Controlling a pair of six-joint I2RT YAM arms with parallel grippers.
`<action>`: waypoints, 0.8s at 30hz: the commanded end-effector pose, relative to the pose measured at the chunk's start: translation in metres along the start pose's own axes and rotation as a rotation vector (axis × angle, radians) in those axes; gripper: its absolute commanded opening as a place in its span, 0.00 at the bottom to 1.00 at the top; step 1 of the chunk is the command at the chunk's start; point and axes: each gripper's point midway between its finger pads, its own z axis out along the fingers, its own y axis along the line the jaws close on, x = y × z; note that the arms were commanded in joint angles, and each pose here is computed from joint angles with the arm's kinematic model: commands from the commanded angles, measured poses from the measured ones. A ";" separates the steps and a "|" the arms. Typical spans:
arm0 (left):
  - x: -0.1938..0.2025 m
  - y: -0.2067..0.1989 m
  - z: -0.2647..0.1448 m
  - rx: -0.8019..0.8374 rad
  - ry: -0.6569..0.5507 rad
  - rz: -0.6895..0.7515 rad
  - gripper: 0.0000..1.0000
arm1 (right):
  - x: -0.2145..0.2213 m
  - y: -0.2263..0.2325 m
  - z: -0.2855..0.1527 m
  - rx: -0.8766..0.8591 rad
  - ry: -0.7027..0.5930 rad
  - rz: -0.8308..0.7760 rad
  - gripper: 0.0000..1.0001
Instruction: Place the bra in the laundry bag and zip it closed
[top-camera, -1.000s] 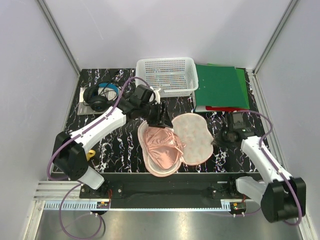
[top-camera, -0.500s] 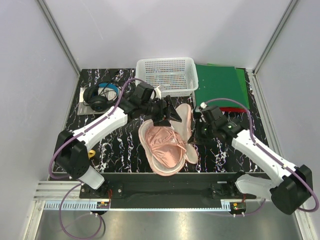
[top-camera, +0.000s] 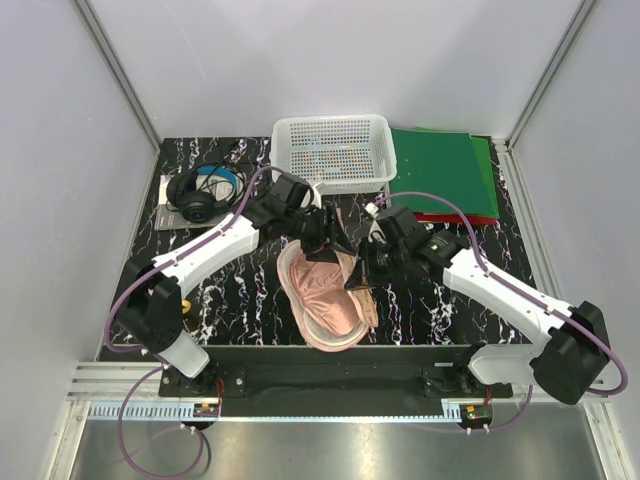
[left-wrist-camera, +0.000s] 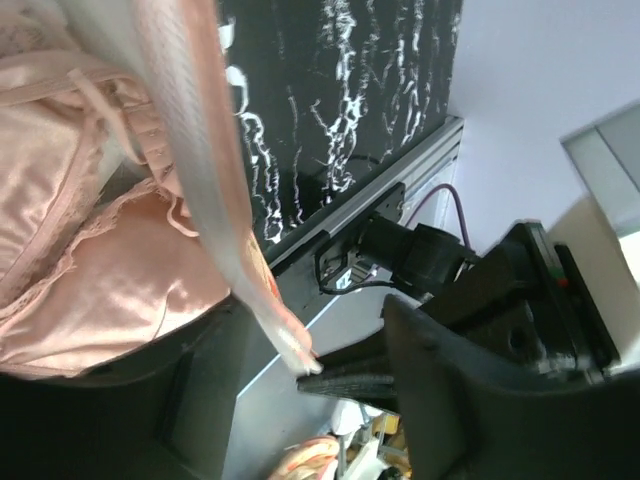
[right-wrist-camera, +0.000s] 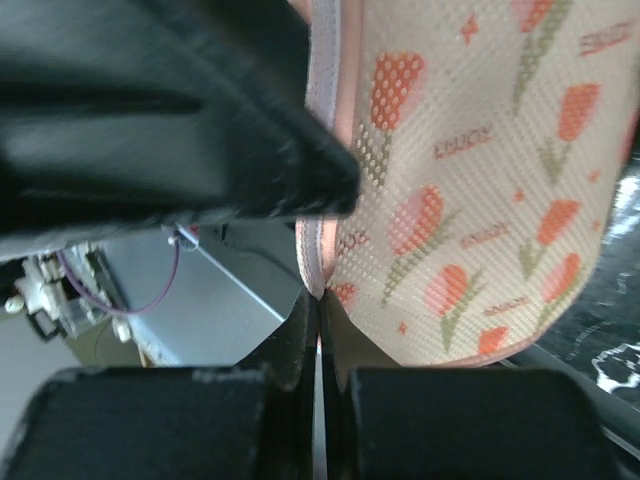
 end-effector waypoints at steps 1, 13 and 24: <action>0.007 0.028 -0.004 -0.051 0.033 -0.005 0.34 | 0.000 0.034 0.003 -0.134 0.038 -0.039 0.00; 0.036 0.077 -0.035 -0.237 0.094 0.126 0.00 | 0.003 0.011 0.023 -0.086 0.107 -0.013 0.34; 0.058 0.155 -0.047 -0.482 0.144 0.201 0.00 | -0.026 -0.045 0.044 -0.010 0.120 0.108 0.46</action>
